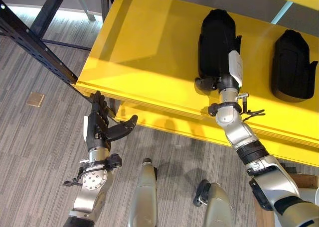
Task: Move parts from the plastic box to the shelf.
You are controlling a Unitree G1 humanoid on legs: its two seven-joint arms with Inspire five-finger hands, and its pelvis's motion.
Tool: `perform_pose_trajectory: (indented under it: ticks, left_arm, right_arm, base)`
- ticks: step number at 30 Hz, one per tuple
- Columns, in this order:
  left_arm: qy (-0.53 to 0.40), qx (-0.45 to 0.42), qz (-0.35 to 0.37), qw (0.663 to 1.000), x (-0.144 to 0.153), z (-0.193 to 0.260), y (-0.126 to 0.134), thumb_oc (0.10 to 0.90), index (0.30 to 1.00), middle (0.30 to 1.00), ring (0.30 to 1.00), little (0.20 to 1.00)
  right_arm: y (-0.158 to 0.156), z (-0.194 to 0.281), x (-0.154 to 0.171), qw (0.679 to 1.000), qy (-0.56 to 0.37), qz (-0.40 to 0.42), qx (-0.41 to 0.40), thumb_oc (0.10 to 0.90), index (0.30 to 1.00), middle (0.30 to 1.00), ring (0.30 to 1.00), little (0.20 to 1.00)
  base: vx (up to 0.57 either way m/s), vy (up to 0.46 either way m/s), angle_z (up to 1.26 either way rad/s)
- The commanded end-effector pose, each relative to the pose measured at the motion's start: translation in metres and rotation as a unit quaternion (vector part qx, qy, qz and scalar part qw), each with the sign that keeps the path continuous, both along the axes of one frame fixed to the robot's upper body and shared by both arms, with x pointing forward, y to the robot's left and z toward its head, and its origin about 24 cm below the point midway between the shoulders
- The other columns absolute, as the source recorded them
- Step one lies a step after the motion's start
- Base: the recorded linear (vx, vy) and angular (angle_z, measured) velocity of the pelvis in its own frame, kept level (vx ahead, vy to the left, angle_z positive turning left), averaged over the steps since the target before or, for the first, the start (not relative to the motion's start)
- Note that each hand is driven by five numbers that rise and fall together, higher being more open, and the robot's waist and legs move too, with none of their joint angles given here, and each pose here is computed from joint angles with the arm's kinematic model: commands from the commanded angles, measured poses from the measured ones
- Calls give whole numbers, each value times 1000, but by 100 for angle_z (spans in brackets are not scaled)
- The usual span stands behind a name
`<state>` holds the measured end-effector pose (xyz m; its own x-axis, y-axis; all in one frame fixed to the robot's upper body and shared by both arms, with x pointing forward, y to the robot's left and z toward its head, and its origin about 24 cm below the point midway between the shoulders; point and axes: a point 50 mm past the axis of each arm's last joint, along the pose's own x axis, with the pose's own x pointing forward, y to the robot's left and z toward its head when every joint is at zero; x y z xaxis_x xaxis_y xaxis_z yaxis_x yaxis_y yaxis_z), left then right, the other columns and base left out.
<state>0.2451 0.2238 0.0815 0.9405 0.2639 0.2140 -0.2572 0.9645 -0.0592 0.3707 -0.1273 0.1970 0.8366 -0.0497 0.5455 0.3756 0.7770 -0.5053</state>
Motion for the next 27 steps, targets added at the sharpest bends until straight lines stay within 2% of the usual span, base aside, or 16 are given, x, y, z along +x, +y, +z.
perform_pose_trajectory:
  ticks: [1,9,16,27]
  left_arm:
    - [-129,30,-4,991,-6,49,6,900,1000,1000,1000,1000]
    - [-117,34,5,993,-8,45,10,900,1000,1000,1000,1000]
    - [-118,38,13,992,-9,46,12,900,1000,1000,1000,1000]
    - [-114,42,6,993,-9,45,10,900,1000,1000,1000,1000]
  right_arm:
    - [24,77,-25,980,-179,86,11,900,1000,1000,1000,1000]
    - [38,95,-48,962,-233,143,22,900,1000,1000,1000,1000]
    - [41,100,-61,952,-259,161,23,900,1000,1000,1000,1000]
    - [26,107,-72,943,-293,149,44,900,1000,1000,1000,1000]
  base:
    - [0,0,0]
    - [0,0,0]
    - [0,0,0]
    - [0,0,0]
